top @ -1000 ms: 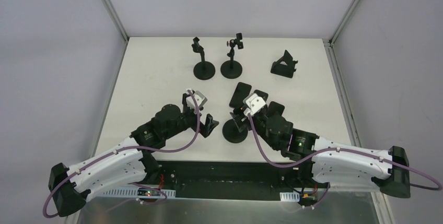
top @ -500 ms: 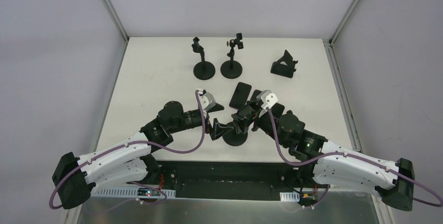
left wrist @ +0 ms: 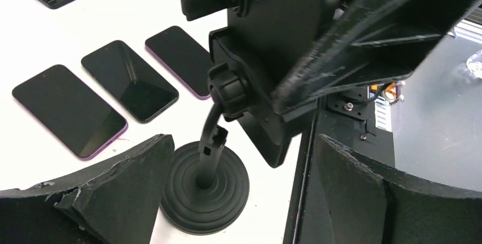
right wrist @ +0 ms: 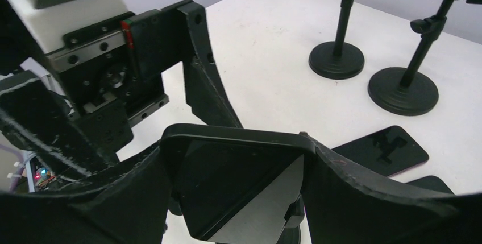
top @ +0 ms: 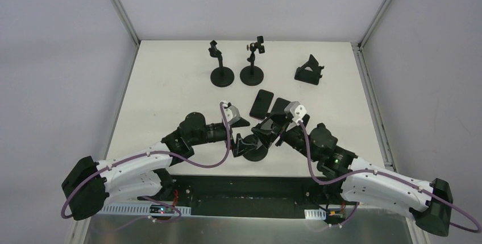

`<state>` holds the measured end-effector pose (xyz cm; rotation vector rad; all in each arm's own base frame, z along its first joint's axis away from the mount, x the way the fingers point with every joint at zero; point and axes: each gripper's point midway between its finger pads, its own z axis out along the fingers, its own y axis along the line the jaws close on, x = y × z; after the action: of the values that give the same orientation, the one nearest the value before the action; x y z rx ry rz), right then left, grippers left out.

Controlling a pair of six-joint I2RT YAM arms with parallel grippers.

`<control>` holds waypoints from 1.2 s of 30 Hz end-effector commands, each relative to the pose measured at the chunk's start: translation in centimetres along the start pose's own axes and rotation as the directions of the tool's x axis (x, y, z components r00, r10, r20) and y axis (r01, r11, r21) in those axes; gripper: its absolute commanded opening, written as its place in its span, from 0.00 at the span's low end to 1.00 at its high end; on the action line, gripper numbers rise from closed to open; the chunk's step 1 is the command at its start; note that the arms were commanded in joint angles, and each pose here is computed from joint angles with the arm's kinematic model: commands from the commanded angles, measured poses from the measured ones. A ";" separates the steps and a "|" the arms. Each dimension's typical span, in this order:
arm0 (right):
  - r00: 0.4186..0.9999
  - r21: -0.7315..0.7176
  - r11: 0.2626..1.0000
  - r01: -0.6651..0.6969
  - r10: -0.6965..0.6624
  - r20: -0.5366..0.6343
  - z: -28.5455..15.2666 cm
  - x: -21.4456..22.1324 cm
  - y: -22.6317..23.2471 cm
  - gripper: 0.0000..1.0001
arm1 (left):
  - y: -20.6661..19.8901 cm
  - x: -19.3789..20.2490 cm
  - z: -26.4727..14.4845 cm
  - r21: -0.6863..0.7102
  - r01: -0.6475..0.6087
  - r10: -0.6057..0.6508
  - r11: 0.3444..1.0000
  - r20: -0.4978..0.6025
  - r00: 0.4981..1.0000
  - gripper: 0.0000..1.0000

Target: Remove the phone from the phone stand

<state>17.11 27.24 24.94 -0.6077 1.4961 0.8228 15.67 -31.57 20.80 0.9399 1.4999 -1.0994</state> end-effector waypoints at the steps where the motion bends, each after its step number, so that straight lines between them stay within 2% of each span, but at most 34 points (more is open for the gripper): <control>1: 0.990 -0.123 0.992 0.004 0.013 0.141 -0.5 -3.4 2.1 0.00 | -0.3 -2.6 0.7 0.011 -0.015 0.014 1.000 0.109 0.994 0.99; 7: 0.990 -0.164 0.986 0.023 0.000 0.139 -0.7 -3.2 2.6 0.00 | -0.9 -3.2 1.1 0.035 -0.027 0.022 0.999 0.131 0.991 0.99; 13: 0.991 -0.161 0.987 0.022 0.000 0.130 -0.6 -2.9 2.5 0.00 | -2.9 -3.8 1.1 0.117 -0.072 0.054 0.991 0.147 0.988 0.99; 25: 0.992 -0.157 0.988 0.002 0.018 0.127 -0.4 -3.1 2.5 0.00 | -2.2 -3.7 2.3 0.061 -0.095 0.085 0.994 0.148 0.985 0.99; 30: 0.992 -0.156 0.988 -0.001 0.021 0.122 -0.3 -3.0 2.5 0.00 | -1.7 -3.9 2.5 0.037 -0.077 0.070 0.996 0.156 0.985 0.95; 36: 0.994 -0.139 0.990 -0.003 0.018 0.111 -0.1 -2.8 2.2 0.00 | -1.7 -5.0 2.5 0.025 -0.071 0.066 0.997 0.183 0.981 0.94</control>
<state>15.87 27.88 25.02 -0.6935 1.4262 0.8977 15.37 -33.90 21.28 0.9420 1.4283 -1.1106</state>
